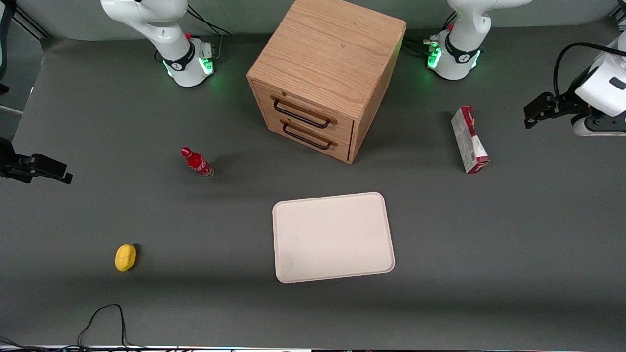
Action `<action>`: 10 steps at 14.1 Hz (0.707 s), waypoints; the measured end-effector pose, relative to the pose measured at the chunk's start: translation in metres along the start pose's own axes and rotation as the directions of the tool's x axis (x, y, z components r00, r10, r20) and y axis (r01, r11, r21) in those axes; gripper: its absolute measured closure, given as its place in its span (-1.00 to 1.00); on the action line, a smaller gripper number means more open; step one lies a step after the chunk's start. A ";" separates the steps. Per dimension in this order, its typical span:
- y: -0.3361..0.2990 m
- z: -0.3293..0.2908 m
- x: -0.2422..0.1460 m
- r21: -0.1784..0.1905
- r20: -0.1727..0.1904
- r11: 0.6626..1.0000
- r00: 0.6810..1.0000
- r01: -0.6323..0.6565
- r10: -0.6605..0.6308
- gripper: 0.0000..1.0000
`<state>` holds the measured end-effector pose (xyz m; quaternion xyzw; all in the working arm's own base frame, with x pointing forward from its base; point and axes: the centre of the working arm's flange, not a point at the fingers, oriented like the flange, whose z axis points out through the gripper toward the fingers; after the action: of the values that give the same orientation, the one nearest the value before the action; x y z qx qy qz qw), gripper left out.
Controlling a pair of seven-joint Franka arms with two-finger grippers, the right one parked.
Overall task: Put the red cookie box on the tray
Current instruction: 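Lower the open left gripper over the upright red-and-white cookie box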
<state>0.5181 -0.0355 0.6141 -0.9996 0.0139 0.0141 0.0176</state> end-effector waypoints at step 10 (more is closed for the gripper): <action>-0.013 0.091 -0.007 0.003 0.132 1.000 0.991 0.025 -0.025 -1.00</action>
<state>0.5093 -0.0189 0.5235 -0.9966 0.0003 0.0799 0.0192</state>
